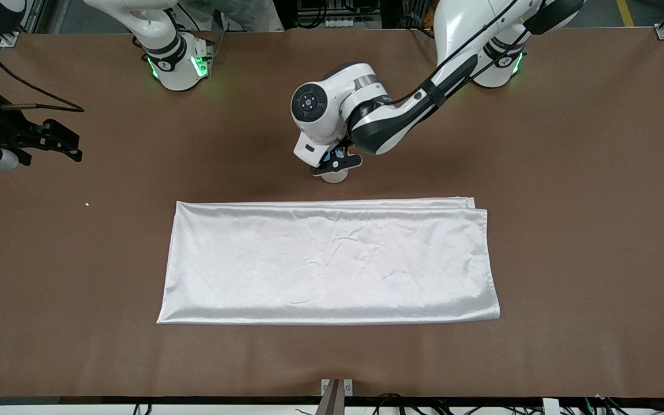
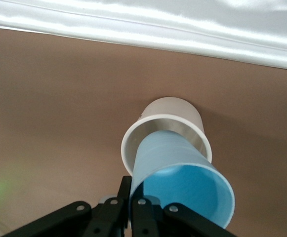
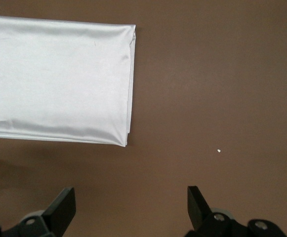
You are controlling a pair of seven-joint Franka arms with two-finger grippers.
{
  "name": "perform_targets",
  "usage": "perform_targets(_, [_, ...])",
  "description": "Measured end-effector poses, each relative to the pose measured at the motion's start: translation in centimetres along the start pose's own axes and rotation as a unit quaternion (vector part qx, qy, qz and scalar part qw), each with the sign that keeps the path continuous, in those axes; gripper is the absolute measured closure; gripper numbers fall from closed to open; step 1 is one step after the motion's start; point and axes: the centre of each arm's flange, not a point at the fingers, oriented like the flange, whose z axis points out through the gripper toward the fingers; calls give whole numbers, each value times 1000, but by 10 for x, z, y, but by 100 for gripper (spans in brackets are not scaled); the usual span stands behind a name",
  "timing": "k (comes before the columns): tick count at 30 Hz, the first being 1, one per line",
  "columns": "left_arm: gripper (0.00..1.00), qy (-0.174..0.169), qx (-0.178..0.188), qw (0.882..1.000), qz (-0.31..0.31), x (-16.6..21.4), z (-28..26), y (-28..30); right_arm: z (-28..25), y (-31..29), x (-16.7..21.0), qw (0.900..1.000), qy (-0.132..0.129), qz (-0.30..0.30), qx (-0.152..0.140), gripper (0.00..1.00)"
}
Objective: Place blue cup into white mug on table
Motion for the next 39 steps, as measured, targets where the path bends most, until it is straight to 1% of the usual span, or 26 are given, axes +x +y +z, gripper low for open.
perform_targets(3, [96,5,6,1000,2,-3,10,5,0,0,0,1000,0,0,0,0])
perform_targets(7, [96,8,6,1000,5,-7,15,10,0,0,0,1000,0,0,0,0])
perform_targets(28, [96,12,4,1000,-3,2,14,7,0,0,0,1000,-1,-2,0,0])
perform_targets(29, [96,12,4,1000,-4,4,14,7,0,0,0,1000,-1,-2,0,0])
perform_targets(30, [92,12,4,1000,-5,5,14,6,0,0,0,1000,-1,-2,0,0])
perform_targets(31, [92,12,4,1000,-6,6,14,6,0,0,0,1000,-1,-2,0,0])
perform_targets(32, [89,13,5,1000,-7,7,14,5,0,0,0,1000,-1,-2,0,0])
perform_targets(39, [89,13,4,1000,-9,10,14,5,0,0,0,1000,-1,-2,0,0])
